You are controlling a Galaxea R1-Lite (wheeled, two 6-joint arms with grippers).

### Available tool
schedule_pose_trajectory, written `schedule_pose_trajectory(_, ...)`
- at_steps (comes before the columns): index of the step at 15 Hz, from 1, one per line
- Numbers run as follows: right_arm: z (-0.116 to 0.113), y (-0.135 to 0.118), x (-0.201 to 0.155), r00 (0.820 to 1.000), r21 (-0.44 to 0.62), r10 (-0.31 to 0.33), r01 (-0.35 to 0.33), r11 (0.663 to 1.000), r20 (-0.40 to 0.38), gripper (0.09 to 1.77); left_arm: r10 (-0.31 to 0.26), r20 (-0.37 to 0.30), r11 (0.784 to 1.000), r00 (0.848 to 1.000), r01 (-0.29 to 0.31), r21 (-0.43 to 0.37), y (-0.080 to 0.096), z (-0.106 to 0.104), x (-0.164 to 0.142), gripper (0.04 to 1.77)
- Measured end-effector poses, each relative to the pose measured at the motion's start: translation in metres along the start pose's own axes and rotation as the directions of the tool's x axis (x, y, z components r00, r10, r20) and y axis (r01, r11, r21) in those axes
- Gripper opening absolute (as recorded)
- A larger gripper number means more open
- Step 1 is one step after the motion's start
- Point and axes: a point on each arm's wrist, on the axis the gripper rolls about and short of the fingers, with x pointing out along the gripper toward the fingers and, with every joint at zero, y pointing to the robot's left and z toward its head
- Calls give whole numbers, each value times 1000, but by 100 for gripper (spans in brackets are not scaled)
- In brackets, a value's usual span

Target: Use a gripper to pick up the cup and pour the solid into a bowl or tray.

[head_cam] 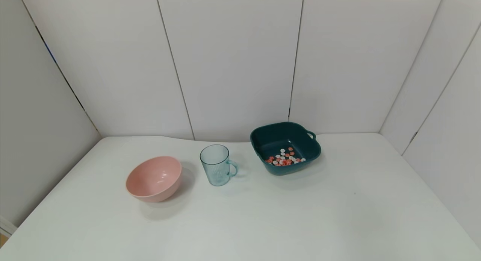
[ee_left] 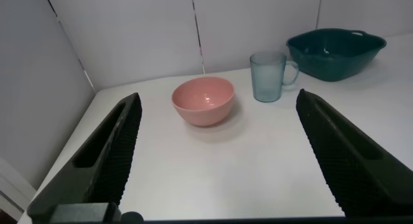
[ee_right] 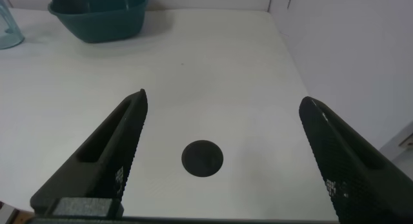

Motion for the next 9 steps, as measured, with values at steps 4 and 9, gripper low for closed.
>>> schedule_pose_trajectory(4,0,0,0,1000,0,0,0,1000,0,171,-7,-83,1000,997,6,-9,-2,-26,5,172)
schedule_pose_trajectory(9,0,0,0,1000,0,0,0,1000,0,171,5,-127,1000,992,-8,-19,-3,-34,5,172)
